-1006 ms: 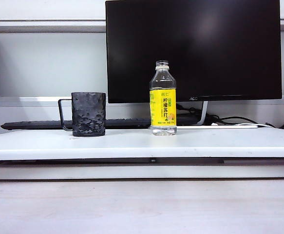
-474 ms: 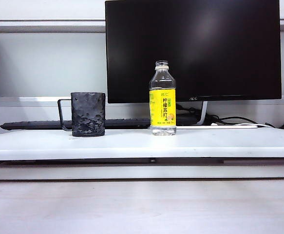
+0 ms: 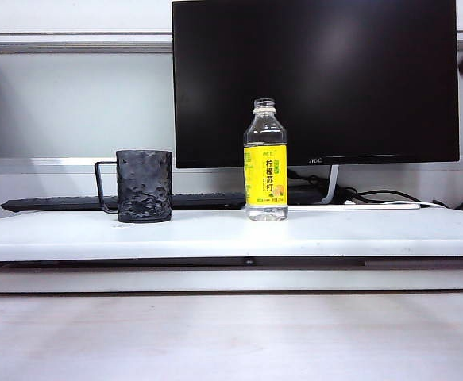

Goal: Carefully pick up the bottle and pour some water from the bottle into the cup.

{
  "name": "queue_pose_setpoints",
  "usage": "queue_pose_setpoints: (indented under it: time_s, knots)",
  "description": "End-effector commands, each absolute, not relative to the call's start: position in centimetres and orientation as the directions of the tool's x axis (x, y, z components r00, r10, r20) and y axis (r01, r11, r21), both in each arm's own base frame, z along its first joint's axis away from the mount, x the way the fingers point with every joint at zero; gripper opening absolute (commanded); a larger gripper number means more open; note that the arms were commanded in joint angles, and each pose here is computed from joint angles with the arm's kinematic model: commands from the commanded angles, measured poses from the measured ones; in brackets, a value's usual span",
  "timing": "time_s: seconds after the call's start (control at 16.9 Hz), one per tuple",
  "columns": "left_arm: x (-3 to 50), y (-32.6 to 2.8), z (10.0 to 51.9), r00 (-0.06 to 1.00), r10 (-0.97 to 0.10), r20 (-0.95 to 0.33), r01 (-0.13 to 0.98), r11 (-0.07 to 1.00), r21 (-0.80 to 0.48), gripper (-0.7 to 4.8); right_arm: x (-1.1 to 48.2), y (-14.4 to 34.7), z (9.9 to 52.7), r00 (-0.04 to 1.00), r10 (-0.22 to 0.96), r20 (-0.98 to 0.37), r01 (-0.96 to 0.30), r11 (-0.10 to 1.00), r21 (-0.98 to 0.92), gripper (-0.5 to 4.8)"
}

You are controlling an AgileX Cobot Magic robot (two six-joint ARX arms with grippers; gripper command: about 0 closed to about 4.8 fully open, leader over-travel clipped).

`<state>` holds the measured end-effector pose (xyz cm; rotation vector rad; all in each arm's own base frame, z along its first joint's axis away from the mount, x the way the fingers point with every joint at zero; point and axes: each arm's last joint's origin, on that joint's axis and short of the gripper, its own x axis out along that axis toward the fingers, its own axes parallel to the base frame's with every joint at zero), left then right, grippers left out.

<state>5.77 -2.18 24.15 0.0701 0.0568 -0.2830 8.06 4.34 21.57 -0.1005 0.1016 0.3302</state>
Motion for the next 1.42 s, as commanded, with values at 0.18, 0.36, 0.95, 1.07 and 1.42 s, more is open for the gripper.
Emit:
queue_pose_setpoints:
  time_s: [0.18,0.36,0.95,1.07,1.42]
  knots:
    - [5.7,-2.2,24.3,0.958,-0.279,-0.061,0.283,0.958,0.057,4.79,7.6,4.1,19.2,0.894,0.289,-0.343,-0.351,0.927,-0.134,4.63]
    - [5.8,-2.2,24.1,0.958,-0.279,-0.067,0.283,0.957,0.058,4.79,7.4,3.9,18.7,0.877,0.275,-0.393,-0.355,0.924,-0.145,4.63]
    - [7.3,0.3,21.3,0.984,0.081,-0.156,-0.073,0.996,0.058,4.79,7.2,0.5,19.1,0.955,-0.081,-0.285,0.048,0.991,-0.122,4.62]
    - [7.6,0.8,19.9,0.97,0.139,-0.2,-0.129,0.99,0.061,4.79,7.3,0.2,18.6,0.943,-0.13,-0.306,0.094,0.987,-0.128,4.62]
    - [8.4,1.0,16.1,0.936,0.155,-0.316,-0.141,0.988,0.067,4.79,8.4,0.2,14.9,0.922,-0.143,-0.36,0.098,0.985,-0.14,4.62]
